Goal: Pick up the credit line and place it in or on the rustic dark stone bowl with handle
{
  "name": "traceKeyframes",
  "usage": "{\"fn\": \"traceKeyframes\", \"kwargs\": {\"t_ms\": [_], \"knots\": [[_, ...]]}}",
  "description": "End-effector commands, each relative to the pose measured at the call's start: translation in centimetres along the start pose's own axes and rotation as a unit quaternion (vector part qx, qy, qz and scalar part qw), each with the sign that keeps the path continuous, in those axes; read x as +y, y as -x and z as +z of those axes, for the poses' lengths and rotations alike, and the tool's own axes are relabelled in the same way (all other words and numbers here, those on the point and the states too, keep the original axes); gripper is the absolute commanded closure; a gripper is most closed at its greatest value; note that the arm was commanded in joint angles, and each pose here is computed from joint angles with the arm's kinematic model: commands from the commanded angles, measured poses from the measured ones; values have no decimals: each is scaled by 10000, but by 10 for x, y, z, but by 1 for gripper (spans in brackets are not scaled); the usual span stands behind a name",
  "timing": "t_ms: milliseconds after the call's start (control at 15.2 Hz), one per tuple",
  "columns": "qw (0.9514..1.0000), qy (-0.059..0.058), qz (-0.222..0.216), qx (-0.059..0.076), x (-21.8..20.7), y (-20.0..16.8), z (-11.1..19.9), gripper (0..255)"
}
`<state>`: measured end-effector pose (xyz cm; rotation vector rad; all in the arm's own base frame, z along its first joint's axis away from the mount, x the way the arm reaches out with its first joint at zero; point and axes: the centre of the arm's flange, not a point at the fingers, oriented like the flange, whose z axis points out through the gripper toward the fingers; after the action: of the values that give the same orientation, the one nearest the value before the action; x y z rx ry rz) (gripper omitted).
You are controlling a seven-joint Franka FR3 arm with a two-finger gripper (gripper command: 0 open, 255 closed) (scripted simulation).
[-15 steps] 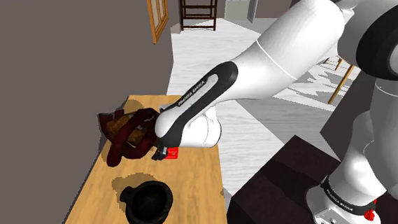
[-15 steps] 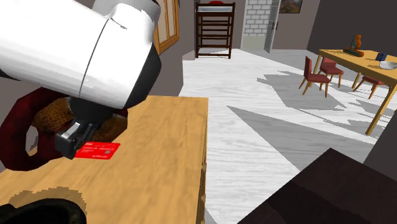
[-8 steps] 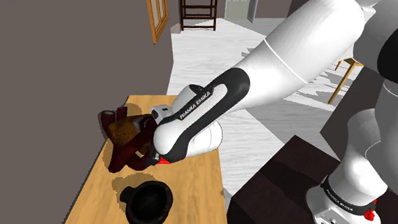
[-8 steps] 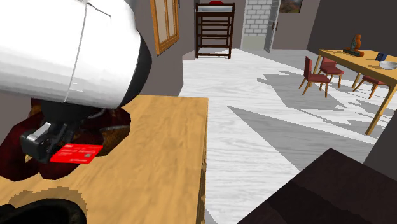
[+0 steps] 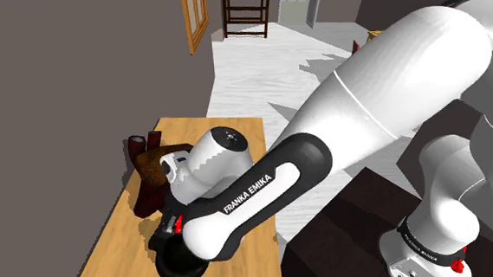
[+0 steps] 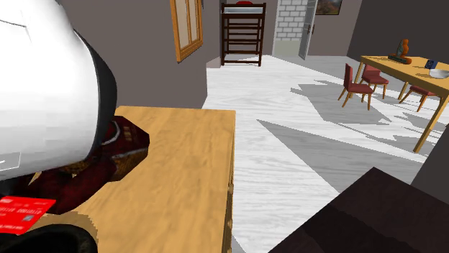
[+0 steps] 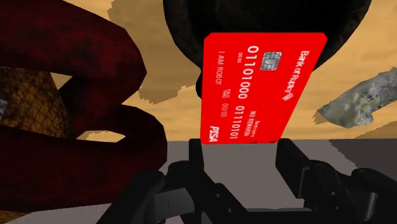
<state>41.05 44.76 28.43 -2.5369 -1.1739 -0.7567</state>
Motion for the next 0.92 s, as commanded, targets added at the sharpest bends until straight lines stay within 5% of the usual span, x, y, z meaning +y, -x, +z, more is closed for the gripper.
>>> {"fn": "traceKeyframes", "kwargs": {"t_ms": [0,858], "knots": [[10000,4,10,4,-16,0,8,255],[10000,4,10,4,-16,37,66,255]]}}
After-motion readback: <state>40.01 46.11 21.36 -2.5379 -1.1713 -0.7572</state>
